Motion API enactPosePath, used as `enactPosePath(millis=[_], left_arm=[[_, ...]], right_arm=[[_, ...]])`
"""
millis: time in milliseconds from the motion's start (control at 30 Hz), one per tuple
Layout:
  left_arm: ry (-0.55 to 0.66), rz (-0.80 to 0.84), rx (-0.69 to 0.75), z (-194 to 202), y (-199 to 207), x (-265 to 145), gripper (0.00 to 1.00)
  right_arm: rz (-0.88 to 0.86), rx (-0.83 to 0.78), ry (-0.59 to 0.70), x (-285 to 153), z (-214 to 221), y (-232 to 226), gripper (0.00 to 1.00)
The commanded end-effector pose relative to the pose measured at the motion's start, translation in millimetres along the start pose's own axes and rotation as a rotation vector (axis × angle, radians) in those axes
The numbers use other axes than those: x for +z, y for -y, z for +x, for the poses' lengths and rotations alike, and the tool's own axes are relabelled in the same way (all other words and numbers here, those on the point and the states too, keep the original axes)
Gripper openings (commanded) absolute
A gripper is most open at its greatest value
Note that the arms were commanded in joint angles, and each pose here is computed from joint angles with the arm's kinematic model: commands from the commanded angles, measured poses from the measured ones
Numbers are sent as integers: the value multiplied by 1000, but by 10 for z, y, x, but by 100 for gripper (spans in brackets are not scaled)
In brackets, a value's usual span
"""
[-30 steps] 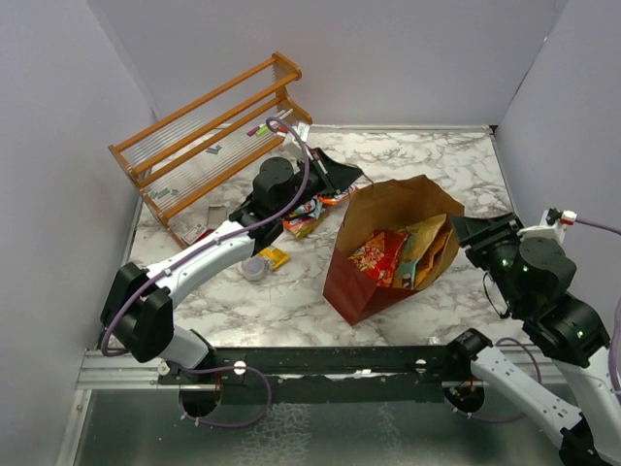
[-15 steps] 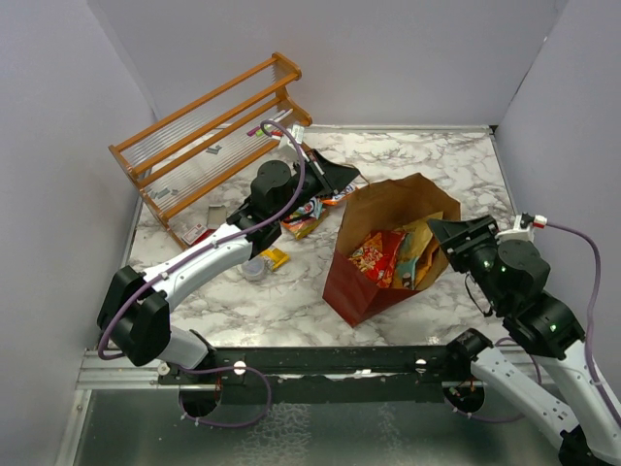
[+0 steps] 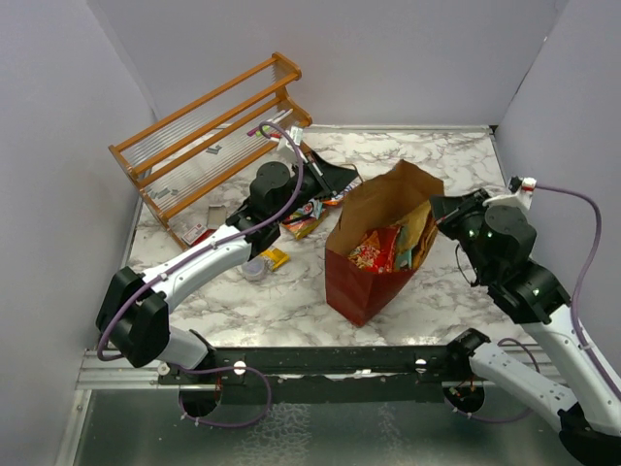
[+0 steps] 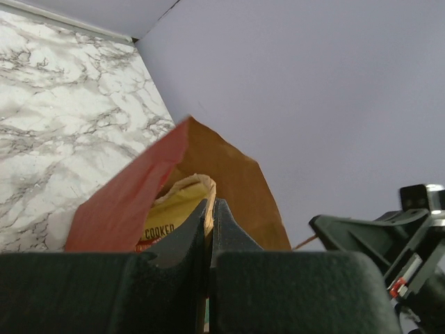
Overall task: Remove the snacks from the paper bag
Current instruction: Adjust the paper bag at the center of the board.
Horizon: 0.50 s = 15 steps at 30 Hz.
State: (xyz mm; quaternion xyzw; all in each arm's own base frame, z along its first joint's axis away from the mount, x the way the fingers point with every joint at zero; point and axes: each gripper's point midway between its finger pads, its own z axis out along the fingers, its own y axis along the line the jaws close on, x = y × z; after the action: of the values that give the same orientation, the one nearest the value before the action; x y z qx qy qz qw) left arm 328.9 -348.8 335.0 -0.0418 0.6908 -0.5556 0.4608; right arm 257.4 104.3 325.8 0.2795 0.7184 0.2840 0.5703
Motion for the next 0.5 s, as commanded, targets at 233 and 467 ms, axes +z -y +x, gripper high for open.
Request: enactPosePath(millis=[233, 467], left_arm=[[58, 93, -70, -181, 308, -59, 0], [24, 45, -124, 70, 51, -162, 0]], right_arm=[[132, -674, 292, 403, -1087, -537, 2], [-40, -1028, 270, 696, -942, -670, 2]])
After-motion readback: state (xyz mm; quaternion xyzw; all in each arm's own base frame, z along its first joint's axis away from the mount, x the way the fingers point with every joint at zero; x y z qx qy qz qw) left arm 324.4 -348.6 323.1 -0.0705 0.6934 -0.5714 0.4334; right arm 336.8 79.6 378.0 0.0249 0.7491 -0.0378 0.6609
